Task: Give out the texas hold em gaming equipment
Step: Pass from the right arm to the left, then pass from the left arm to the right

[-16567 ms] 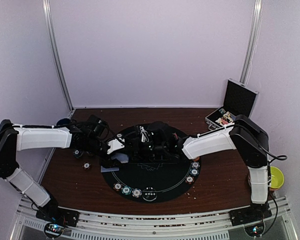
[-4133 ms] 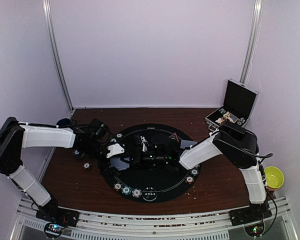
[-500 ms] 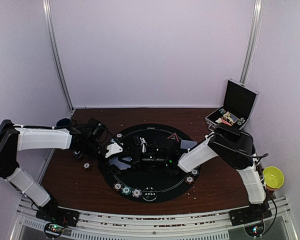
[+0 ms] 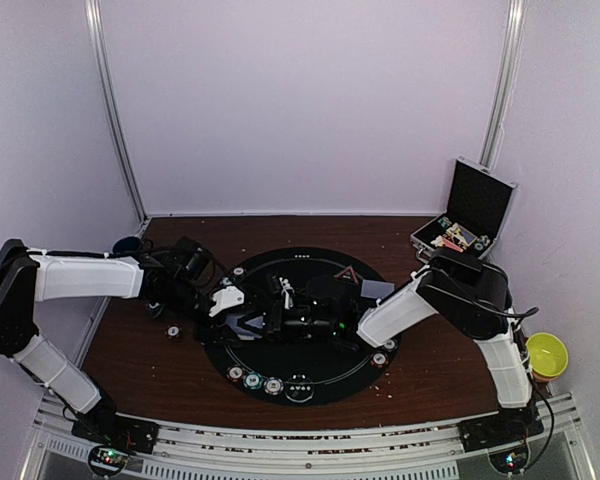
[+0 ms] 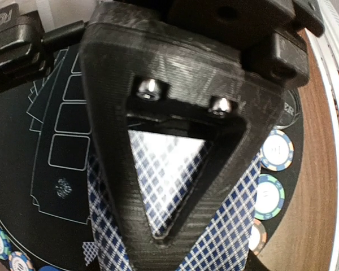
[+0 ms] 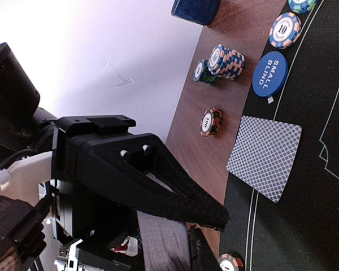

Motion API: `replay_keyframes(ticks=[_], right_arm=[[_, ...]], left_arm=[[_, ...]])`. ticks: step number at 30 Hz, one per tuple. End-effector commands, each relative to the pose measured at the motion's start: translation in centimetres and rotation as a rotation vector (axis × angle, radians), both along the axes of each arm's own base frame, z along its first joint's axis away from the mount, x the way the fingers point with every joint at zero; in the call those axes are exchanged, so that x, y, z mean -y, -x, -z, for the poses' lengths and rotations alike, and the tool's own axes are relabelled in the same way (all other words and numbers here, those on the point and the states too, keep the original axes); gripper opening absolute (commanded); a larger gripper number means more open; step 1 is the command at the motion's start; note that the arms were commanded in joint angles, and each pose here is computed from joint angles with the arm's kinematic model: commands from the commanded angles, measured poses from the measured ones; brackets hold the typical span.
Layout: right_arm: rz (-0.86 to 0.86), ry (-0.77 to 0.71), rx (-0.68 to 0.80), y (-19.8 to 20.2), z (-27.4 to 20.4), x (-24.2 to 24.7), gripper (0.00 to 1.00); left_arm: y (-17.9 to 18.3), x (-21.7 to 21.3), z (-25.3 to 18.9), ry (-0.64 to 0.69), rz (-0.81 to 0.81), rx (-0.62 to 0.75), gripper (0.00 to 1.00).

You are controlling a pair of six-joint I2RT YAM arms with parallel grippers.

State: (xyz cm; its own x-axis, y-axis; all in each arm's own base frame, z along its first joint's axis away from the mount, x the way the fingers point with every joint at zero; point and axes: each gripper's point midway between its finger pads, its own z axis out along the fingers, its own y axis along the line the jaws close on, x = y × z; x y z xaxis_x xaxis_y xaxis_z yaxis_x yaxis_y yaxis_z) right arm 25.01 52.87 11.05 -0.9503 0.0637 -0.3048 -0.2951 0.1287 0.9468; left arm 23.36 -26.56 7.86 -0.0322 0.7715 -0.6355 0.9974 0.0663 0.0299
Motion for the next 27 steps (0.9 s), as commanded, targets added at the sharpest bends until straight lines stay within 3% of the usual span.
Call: replay_keyframes(ticks=[1, 5, 9, 12, 19, 24, 27], right_arm=[[-0.01, -0.082, -0.021, 0.1, -3.5, 0.1, 0.0], [-0.006, -0.074, -0.02, 0.0, -3.3, 0.2, 0.02], [-0.005, -0.058, -0.011, -0.1, -3.2, 0.4, 0.23], [-0.004, -0.034, -0.004, 0.0, -3.0, 0.5, 0.26], [-0.013, -0.029, -0.008, 0.0, -2.8, 0.2, 0.01], [-0.019, -0.053, -0.012, 0.1, -3.4, 0.2, 0.0], [-0.009, -0.038, 0.0, -0.1, -3.4, 0.2, 0.0]], left_arm=[[-1.5, 0.3, -0.7, 0.01, 0.022, 0.089, 0.44], [-1.5, 0.4, -0.8, 0.011, 0.021, 0.089, 0.44], [-1.6, 0.3, -0.7, 0.005, 0.016, 0.093, 0.46], [-1.9, 0.2, -0.6, 0.001, 0.004, 0.099, 0.49], [-2.2, 0.2, -0.6, -0.005, -0.008, 0.104, 0.61], [-2.4, 0.0, -0.2, -0.02, -0.018, 0.111, 0.82], [-2.6, -0.2, -0.2, -0.031, -0.025, 0.125, 0.87]])
